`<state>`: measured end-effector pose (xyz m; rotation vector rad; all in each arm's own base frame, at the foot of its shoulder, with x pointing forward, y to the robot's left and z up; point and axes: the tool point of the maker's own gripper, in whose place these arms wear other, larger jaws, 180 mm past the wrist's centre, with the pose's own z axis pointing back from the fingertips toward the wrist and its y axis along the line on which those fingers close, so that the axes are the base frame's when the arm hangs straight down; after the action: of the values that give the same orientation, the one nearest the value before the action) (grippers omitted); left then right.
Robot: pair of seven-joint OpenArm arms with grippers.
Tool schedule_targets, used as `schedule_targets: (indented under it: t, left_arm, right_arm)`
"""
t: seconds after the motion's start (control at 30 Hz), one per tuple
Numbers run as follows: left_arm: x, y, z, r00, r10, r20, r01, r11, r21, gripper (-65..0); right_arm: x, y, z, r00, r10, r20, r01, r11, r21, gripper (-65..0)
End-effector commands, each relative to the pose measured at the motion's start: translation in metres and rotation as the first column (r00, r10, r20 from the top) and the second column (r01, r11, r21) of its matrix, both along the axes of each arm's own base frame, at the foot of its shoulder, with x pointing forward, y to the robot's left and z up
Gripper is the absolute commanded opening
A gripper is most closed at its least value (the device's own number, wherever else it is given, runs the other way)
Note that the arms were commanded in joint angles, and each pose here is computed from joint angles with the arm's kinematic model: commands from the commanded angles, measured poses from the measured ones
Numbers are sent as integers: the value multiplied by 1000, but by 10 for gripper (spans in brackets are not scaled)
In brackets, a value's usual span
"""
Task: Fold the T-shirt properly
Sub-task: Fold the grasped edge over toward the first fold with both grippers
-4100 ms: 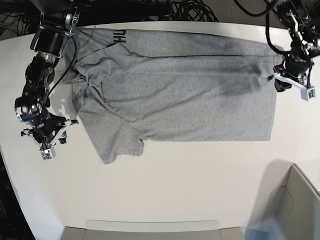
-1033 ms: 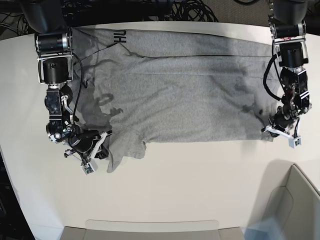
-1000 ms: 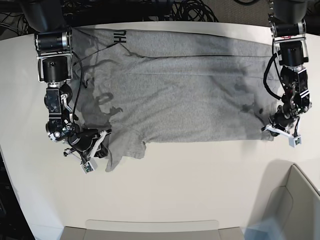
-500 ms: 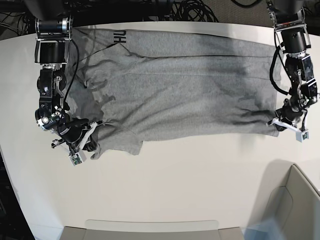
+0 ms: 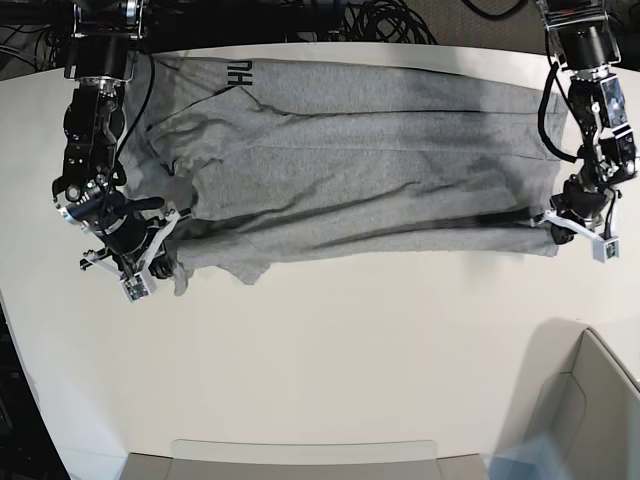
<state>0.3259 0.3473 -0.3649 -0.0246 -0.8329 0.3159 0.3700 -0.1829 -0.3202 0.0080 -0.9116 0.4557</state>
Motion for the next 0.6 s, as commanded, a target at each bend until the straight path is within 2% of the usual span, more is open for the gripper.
schedule_targets:
  t: [0.0,0.3,0.57]
  left_arm:
    - [3,13,19,1000,10,30,-11,999,30,-650]
    - [-22,8,33,1000,-19,-16,20,998,55,-650]
    - [-47,6,16,996,-28,-80,33,998,62,-650]
  right_arm:
    - [5,-1,18,998,9,59,-10,1000,1,-650]
    - [-29,4,18,998,22,63,-21,1000,-12,-650]
    - [-58,10,20,997,46,60,-44,998,-33,-650]
